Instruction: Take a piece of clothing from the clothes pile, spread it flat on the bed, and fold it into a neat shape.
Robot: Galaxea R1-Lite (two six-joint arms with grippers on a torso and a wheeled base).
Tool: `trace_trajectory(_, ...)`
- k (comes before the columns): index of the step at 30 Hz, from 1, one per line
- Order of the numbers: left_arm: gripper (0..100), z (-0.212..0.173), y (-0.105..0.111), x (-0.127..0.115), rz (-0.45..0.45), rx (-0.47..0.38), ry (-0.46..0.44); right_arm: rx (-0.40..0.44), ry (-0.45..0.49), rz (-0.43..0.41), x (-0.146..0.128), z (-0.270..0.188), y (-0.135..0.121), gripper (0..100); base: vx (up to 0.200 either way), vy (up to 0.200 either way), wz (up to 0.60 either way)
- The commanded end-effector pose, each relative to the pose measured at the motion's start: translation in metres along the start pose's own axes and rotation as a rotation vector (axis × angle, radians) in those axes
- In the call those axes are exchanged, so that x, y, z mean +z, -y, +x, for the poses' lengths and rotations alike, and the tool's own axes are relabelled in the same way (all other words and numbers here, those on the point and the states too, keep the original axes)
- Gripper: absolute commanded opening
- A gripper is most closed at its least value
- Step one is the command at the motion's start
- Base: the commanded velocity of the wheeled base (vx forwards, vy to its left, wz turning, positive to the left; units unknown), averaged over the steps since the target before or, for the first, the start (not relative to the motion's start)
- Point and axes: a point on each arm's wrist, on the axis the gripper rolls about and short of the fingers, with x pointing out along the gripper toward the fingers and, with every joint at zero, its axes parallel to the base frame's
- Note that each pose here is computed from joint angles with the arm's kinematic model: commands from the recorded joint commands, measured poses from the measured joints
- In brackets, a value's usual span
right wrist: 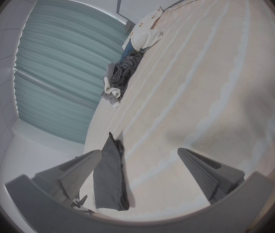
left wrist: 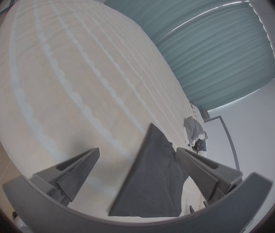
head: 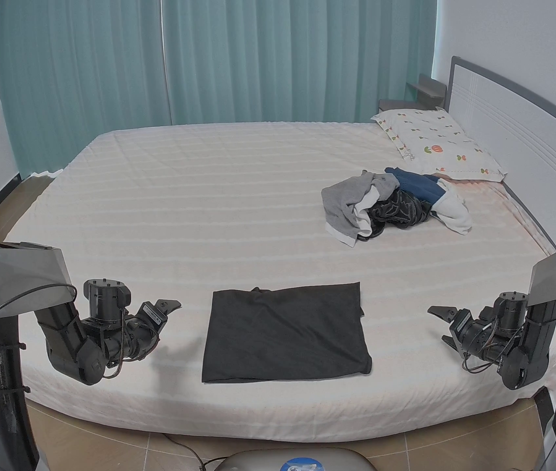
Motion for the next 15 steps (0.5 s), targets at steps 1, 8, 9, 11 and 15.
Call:
trace_trajectory(1,100,0.005,0.005,-0.006,0.016,-0.017,-0.018,0.0,-0.001,0.0,-0.001,0.001,0.001,100,0.0,0.0,0.0)
trace_trajectory(8,100,0.026,0.009,-0.02,0.158,-0.028,-0.042,0.0,-0.003,0.0,-0.001,0.001,0.001,100,0.0,0.0,0.0)
trace_trajectory(9,100,0.029,0.01,-0.02,0.171,-0.034,-0.041,-0.001,-0.002,0.0,-0.001,0.0,0.001,100,0.0,0.0,0.0)
trace_trajectory(11,100,0.04,0.013,-0.019,0.206,-0.046,-0.033,0.0,-0.003,-0.002,-0.001,0.001,0.001,100,0.0,0.0,0.0)
trace_trajectory(15,100,0.049,0.014,-0.016,0.228,-0.045,-0.031,-0.006,-0.008,-0.001,-0.003,-0.001,0.002,100,0.0,0.0,0.0)
